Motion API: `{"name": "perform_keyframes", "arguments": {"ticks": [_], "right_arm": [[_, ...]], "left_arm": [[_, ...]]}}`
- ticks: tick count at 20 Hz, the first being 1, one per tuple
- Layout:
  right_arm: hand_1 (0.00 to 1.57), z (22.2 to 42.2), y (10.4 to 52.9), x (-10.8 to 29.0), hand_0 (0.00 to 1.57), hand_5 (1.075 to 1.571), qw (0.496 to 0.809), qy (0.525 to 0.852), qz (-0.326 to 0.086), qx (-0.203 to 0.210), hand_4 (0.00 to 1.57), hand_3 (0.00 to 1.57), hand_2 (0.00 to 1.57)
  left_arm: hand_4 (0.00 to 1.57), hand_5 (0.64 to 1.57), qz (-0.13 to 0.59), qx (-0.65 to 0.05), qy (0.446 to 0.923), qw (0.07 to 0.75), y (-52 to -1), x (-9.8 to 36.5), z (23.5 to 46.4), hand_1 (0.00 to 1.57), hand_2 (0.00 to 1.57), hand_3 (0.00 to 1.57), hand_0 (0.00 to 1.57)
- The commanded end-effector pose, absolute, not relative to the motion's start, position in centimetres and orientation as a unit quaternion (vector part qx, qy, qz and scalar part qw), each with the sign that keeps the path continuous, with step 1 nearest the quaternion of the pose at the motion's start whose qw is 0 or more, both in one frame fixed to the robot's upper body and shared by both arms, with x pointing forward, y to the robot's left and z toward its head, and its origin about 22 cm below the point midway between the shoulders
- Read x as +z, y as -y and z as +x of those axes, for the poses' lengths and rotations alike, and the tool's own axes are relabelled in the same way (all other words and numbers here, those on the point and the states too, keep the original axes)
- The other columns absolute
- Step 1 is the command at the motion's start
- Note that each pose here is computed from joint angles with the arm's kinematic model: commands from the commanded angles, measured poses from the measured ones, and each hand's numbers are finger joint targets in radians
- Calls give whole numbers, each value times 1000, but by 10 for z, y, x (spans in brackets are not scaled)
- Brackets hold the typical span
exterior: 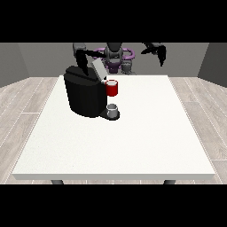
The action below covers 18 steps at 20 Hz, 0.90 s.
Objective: Insert the coffee pod into the coffee machine and close the lid
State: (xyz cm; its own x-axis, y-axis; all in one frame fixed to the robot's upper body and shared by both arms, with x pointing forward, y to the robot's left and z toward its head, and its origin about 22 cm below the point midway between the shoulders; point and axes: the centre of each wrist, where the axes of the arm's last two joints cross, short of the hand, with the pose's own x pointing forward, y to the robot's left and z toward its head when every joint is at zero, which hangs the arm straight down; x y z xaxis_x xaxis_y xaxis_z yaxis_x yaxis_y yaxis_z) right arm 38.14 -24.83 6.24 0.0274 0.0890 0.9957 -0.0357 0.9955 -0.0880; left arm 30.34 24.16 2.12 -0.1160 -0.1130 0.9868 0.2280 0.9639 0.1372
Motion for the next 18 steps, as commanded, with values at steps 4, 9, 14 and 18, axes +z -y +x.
{"name": "perform_keyframes", "arguments": {"ticks": [4, 9, 14, 18], "right_arm": [[0, 390, 231, 70, 0, 1571, 695, 716, -5, 67, 73, 0, 0], [0, 405, 205, 99, 0, 1571, 692, 717, -5, 87, 204, 0, 0], [0, 416, 202, 125, 0, 1571, 657, 745, -18, 113, 161, 0, 0], [0, 418, 183, 144, 0, 1571, 642, 751, -16, 152, 103, 0, 0]], "left_arm": [[331, 1571, -14, -123, 749, 651, -275, 14, 286, 0, 0, 0, 0], [361, 1571, 3, -124, 745, 655, -263, 29, 299, 0, 0, 0, 0], [358, 1571, -8, -134, 749, 649, -256, 36, 302, 0, 0, 0, 0], [411, 1571, -4, -136, 756, 641, -245, 35, 308, 0, 0, 0, 0]]}}
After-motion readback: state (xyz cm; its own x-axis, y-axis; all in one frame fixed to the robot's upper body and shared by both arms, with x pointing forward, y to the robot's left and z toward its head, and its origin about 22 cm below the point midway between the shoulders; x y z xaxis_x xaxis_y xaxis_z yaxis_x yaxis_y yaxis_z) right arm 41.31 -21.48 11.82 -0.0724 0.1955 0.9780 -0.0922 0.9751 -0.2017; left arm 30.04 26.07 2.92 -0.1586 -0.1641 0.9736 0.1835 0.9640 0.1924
